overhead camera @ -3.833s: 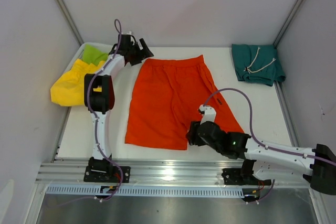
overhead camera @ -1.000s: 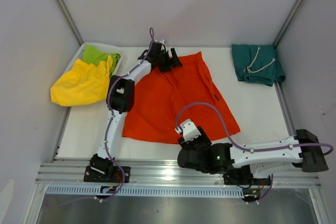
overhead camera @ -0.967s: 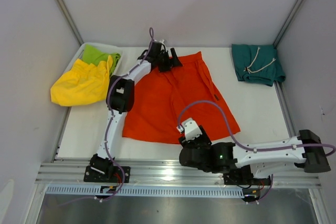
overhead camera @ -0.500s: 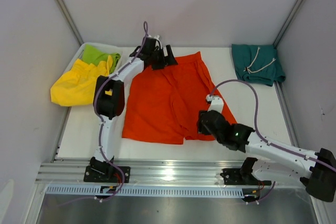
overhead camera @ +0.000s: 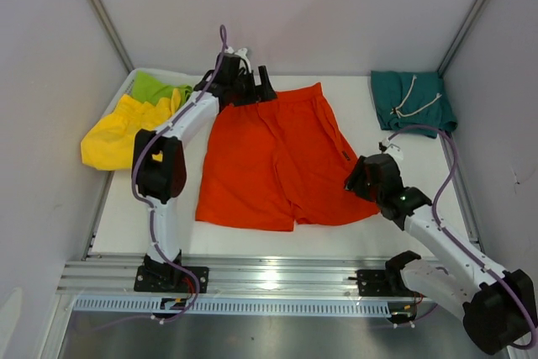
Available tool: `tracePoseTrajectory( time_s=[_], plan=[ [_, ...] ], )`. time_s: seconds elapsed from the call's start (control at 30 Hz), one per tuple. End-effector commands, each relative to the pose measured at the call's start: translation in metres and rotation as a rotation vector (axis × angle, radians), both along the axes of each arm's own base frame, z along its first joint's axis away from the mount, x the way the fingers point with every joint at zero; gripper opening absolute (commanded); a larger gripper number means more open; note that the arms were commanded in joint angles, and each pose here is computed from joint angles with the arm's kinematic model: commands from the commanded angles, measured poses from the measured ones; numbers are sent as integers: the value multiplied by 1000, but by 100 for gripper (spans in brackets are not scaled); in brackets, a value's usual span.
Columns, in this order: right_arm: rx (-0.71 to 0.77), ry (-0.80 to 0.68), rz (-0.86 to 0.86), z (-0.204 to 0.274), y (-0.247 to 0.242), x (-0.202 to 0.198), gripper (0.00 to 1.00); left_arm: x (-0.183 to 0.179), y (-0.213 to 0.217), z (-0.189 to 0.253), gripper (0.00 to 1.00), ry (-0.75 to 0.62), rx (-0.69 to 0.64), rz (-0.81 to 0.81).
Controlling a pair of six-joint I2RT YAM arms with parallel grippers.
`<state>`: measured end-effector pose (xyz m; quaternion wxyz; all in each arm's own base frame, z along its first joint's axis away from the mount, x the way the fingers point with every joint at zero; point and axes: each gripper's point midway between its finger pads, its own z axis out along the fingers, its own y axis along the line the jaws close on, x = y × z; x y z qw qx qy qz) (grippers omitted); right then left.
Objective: Fold and stack the shorts
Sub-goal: Flatten the shorts out
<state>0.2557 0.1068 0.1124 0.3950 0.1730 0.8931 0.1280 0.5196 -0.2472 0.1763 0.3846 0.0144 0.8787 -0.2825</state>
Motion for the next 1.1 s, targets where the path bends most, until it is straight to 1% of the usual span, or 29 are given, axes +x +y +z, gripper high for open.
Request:
tracePoseTrajectory(
  time_s=[0.0,0.1,0.13,0.17,0.2,0.23,0.27,0.3,0.4,0.43,0.5,0.53,0.57,0.7,0.9,0.93,1.07],
  plan=[
    [9,-6,19,6,5,10,62,-5,19,10,98,-23,56,33],
    [31,2,15,0,8,22,60,-7,36,0,99,0,79,76],
    [54,3,29,0,12,25,56,-8,41,3,99,-6,77,88],
    [71,-3,35,1,15,31,55,-8,46,3,99,-1,68,106],
    [88,-10,35,3,21,42,54,-12,58,-12,99,26,74,134],
    [95,-13,34,5,23,49,54,-12,64,-9,99,19,68,149],
    [102,-17,41,6,28,56,54,-10,67,10,99,-36,42,165],
    [111,-26,48,9,33,65,54,-21,75,-10,99,2,58,177],
    [106,-1,67,4,47,89,55,-27,94,-3,99,-40,114,239],
    [88,16,61,-2,48,98,54,-29,106,-9,99,-36,163,279],
    [71,27,54,-9,48,107,55,-30,123,-15,99,-22,209,327],
    [52,54,46,-20,47,110,54,-33,128,-24,99,0,225,335],
    [51,48,45,-17,49,117,54,-32,137,-29,99,13,234,352],
    [33,74,24,-29,48,129,52,-34,147,-62,99,91,265,362],
    [-18,115,3,-47,45,145,50,-33,156,-96,99,154,330,387],
    [-25,121,0,-49,44,145,48,-33,158,-106,100,174,339,388],
    [-56,139,-8,-58,40,146,44,-32,162,-122,97,204,370,398]
  ],
)
